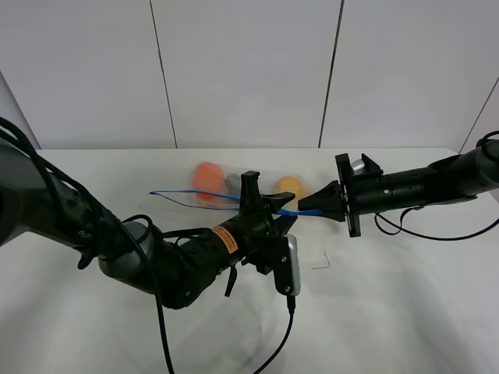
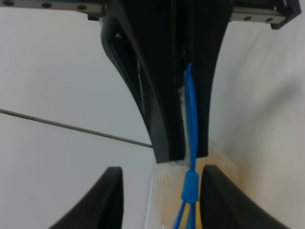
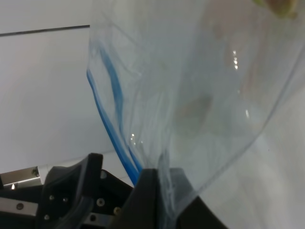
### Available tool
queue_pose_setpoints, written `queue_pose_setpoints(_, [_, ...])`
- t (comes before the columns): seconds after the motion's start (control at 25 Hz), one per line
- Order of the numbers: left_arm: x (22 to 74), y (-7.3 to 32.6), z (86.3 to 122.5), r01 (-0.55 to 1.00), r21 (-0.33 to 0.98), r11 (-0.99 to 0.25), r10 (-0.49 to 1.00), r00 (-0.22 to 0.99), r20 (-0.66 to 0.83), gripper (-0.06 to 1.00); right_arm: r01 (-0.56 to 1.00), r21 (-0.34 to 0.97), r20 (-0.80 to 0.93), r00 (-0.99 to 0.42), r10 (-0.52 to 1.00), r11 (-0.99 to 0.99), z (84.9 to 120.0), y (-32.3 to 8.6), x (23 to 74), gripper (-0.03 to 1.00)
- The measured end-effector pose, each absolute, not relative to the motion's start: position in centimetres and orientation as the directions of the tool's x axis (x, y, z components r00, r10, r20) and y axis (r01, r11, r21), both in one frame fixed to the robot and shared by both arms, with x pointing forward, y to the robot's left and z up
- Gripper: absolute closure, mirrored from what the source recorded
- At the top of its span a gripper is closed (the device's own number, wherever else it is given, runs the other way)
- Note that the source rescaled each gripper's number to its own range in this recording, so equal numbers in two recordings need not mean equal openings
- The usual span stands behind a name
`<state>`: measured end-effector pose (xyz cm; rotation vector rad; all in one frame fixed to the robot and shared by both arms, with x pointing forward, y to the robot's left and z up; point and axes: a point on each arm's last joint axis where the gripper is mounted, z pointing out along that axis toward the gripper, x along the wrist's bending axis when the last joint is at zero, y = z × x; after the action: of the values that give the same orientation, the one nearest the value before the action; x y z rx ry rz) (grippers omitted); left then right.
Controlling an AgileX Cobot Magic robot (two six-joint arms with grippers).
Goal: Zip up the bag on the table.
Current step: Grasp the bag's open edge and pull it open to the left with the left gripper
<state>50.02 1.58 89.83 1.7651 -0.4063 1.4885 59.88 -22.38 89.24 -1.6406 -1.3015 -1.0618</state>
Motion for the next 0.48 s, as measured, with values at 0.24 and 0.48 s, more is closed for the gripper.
queue_pose_setpoints(0.24, [50.02, 1.59, 89.72, -0.673, 0.352, -0.651, 0.224, 0.272, 0.936, 0.62, 0.981, -0.072, 0.933, 0.129, 0.337, -0.179, 89.24, -22.38, 59.88, 0.97])
queue_pose_setpoints(0.48, [49.99, 1.56, 89.65, -0.675, 0.350, -0.650, 0.216, 0.277, 0.936, 0.76, 0.981, -0.072, 0.933, 0.129, 0.336, -0.178, 89.24, -22.38, 59.88, 0.97])
